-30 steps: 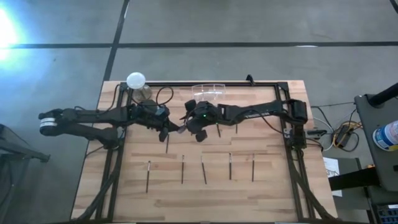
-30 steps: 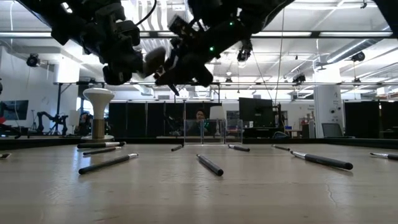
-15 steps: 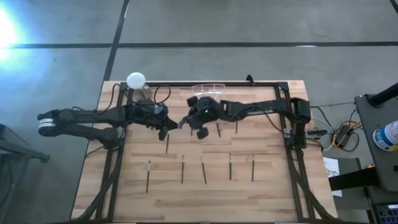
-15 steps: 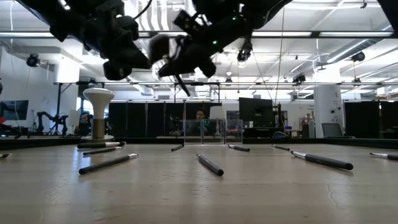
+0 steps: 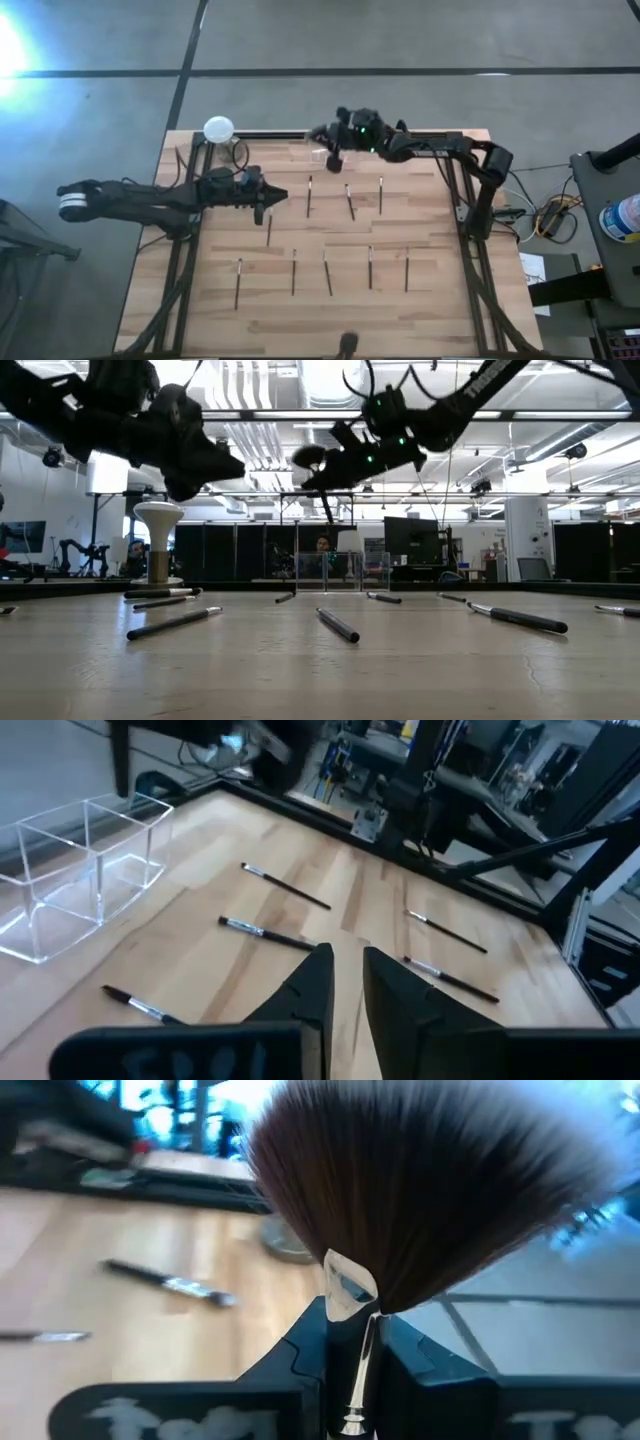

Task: Pick & Place Makeup Brushes
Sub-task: Put the black highlighter brush into the transparent organizer

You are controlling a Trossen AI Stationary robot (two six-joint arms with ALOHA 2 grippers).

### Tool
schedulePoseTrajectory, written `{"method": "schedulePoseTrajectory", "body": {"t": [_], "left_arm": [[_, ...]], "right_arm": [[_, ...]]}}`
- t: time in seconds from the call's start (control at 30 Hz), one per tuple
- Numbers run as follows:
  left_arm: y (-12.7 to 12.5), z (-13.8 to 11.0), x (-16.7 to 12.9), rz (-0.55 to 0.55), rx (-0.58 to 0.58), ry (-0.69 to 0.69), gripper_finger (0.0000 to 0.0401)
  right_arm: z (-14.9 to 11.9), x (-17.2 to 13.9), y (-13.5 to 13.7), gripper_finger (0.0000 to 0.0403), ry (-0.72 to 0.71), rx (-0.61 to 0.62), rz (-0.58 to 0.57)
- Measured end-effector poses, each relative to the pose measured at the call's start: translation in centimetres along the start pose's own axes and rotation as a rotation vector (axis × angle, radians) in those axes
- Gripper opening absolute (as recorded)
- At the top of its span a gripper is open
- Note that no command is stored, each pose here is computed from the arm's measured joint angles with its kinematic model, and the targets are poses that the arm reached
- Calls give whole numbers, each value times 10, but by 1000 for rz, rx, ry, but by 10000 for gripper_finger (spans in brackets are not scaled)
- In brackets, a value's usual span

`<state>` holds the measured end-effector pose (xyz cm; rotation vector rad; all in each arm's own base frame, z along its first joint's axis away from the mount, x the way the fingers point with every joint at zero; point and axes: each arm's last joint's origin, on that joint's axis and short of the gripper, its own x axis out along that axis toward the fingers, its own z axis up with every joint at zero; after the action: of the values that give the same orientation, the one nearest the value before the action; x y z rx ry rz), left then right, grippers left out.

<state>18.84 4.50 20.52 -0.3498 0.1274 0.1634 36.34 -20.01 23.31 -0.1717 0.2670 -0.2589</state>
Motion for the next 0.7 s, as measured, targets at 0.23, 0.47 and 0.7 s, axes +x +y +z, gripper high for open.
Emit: {"method": "schedulePoseTrajectory", "body": {"t": [0.23,0.47,0.7], "left_arm": [[11,-11,-4,85,4,-41,51],[30,-8,11,199,13,-29,28],[42,-2,48,219,94,39,2]], "right_arm": [[-38,2,-39,32,21,147,-50],[-64,13,-44,32,62,210,-61],[-70,15,-45,32,77,236,-81]]}}
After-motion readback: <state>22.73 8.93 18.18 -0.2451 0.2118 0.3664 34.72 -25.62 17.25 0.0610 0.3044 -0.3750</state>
